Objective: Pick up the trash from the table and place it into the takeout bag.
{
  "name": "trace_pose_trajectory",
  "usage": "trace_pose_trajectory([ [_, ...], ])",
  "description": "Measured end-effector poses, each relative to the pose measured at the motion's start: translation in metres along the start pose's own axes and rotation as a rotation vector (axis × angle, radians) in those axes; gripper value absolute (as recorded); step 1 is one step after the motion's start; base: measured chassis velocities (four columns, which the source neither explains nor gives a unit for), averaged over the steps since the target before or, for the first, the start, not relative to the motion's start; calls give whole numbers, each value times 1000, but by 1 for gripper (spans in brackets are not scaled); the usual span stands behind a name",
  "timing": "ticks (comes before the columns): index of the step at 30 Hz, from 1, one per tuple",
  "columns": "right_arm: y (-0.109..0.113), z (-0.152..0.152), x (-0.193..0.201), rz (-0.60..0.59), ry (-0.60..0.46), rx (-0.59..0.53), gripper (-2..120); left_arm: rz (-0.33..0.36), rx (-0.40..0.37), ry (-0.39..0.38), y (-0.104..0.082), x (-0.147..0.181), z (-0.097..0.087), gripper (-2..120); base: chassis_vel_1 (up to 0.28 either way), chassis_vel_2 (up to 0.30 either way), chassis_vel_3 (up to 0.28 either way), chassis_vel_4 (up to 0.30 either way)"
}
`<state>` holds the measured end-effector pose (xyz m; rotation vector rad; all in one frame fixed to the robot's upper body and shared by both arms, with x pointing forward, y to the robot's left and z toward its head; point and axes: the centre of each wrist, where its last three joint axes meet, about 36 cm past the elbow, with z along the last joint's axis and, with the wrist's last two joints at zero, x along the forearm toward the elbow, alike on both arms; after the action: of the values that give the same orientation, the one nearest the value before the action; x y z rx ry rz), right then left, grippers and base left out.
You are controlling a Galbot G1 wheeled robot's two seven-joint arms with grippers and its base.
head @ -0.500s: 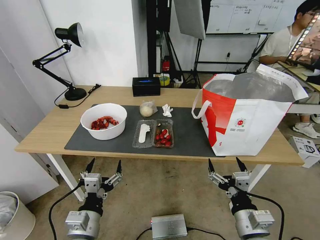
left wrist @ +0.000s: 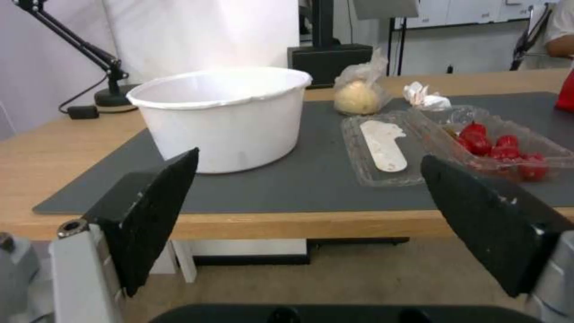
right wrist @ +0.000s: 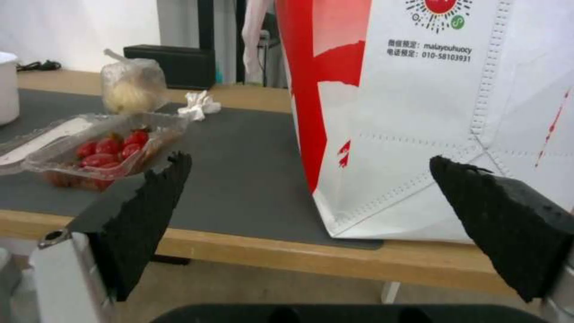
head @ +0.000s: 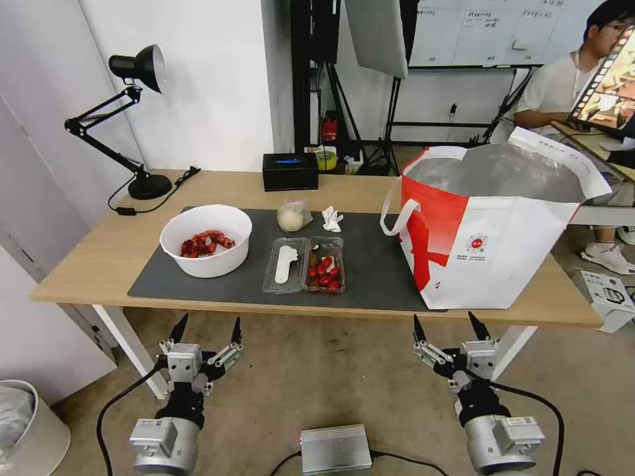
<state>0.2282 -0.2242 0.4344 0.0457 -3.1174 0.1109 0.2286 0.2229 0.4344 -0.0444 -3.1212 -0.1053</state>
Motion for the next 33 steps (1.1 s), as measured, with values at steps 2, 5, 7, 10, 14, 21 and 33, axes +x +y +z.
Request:
trace_pose_trajectory([
  [2, -1, 0, 0, 0, -2, 2, 100, 0, 4, -8, -1, -1, 0, 100, 0, 0, 0, 0],
  [5, -26, -11, -10, -19, -53, 33, 100, -10, 86, -127, -15, -15, -7, 100, 0, 0, 0, 0],
  [7, -62, -33, -23, -52, -139, 83, 100, -24, 210, -290, -36, -35, -18, 100, 0, 0, 0, 0],
  [10, -80, -47, -31, -95, -212, 116, 100, -19, 290, -361, -49, -43, -22, 100, 0, 0, 0, 0],
  [14, -84, -43, -34, -117, -218, 123, 100, -6, 305, -304, -52, -39, -20, 100, 0, 0, 0, 0],
  [21, -73, -31, -36, -177, -186, 90, 100, 3, 312, -172, -49, -31, -21, 100, 0, 0, 0, 0],
  [33, -70, -28, -40, -216, -148, 75, 100, 35, 800, 131, -44, -31, -59, 100, 0, 0, 0, 0],
])
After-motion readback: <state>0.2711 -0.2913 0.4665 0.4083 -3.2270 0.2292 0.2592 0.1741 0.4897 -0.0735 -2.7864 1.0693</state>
